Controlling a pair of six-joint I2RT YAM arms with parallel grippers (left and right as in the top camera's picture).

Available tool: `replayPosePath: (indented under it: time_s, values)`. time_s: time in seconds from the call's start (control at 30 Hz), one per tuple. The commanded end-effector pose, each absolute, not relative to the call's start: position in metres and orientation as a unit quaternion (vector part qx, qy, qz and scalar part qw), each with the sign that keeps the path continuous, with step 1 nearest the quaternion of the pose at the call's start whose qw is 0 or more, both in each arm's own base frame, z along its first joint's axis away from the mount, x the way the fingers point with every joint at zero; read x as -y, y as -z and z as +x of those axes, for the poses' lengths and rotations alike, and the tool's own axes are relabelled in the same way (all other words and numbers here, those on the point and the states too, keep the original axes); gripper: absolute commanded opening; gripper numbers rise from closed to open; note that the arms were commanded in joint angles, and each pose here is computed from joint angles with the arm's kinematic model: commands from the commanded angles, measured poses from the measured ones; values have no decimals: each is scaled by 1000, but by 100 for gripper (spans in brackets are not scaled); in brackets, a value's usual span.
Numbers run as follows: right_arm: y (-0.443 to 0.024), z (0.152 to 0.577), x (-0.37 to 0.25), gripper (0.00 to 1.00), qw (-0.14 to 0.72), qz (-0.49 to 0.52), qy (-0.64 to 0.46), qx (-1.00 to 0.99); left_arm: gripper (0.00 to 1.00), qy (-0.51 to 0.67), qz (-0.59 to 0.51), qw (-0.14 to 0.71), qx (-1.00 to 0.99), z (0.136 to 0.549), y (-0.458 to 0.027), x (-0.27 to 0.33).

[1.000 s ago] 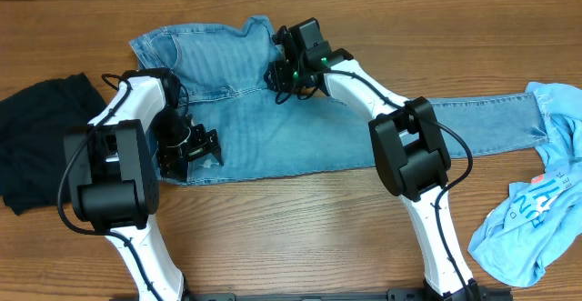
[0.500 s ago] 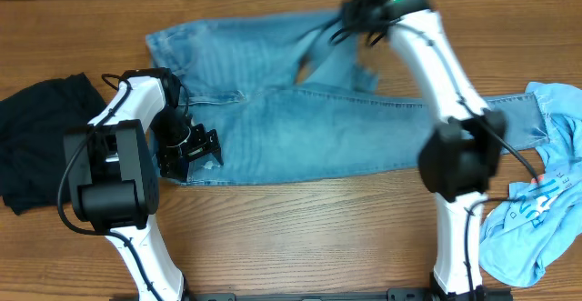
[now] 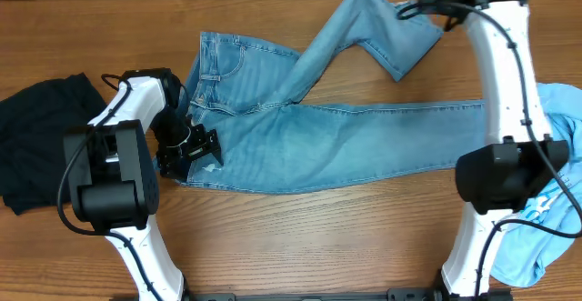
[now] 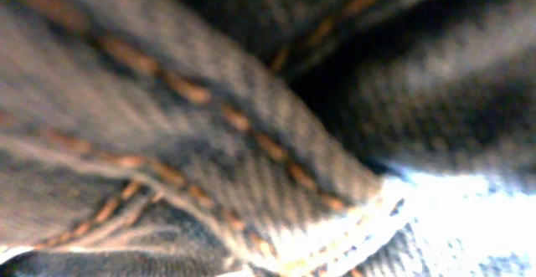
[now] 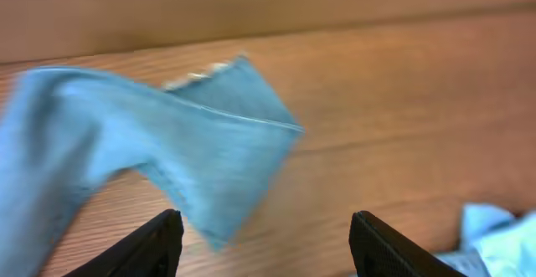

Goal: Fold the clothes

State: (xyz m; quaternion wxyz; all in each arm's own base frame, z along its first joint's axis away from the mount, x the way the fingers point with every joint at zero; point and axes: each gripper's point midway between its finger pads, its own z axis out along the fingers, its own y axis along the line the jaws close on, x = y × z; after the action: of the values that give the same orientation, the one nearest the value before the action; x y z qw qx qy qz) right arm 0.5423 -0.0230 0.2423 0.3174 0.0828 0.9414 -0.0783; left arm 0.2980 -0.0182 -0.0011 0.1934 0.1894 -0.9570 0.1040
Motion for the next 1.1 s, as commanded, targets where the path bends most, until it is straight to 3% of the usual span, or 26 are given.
replayPosePath:
  time_s: [0.0,0.13,0.3,0.6,0.77,0.93,1.07]
  values:
    - [-206,536,52,68,278,123,-1,-953,92,-85,167,214,959,288,47,11]
    - [-124,528,47,67,228,132,-151,-953,93,-86,166,208,960,290,48,10]
    - [-69,527,8,73,235,98,-240,-937,93,-86,166,209,960,290,48,11]
    - [-9,540,-25,75,221,122,-256,-933,93,-86,167,210,960,289,48,11]
    - [-3,538,-16,77,216,134,-234,-938,93,-86,167,210,960,289,48,11]
    - [14,524,9,77,177,243,-171,-939,93,-86,167,210,960,289,48,11]
    - [10,530,7,79,185,265,-185,-928,93,-86,167,210,960,289,48,11]
